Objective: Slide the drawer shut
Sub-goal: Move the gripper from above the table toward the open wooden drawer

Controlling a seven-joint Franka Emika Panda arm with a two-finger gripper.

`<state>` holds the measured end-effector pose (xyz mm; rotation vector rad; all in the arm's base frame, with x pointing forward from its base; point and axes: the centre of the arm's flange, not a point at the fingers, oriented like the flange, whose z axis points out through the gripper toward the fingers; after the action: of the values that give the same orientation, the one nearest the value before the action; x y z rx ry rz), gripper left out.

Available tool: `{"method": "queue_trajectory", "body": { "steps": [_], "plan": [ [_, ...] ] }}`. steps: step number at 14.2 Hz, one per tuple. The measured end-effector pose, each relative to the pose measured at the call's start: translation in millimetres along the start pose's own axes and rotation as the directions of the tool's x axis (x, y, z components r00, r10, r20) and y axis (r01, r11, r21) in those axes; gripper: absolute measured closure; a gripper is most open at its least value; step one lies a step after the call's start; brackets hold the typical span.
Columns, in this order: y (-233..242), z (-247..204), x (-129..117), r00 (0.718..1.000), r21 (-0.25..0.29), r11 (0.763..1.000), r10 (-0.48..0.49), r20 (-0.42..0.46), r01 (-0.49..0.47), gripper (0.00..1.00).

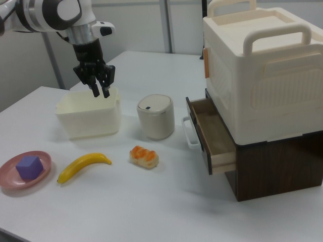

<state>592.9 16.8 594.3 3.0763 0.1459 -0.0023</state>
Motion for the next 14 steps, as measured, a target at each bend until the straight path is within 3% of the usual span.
{"method": "queue_trajectory", "body": {
  "steps": [2, 4, 7, 14],
  "plan": [
    [0, 0, 0, 1.0, 0.0, 1.0, -0.014, 0.0, 0.014, 0.82],
    [1, 0, 0, 1.0, 0.0, 1.0, -0.016, 0.0, 0.016, 0.92],
    [4, 1, 0, 1.0, 0.0, 1.0, -0.011, 0.003, 0.011, 0.99],
    [55, 20, 7, 0.997, -0.001, 0.997, 0.076, -0.007, -0.076, 0.99]
  ]
}}
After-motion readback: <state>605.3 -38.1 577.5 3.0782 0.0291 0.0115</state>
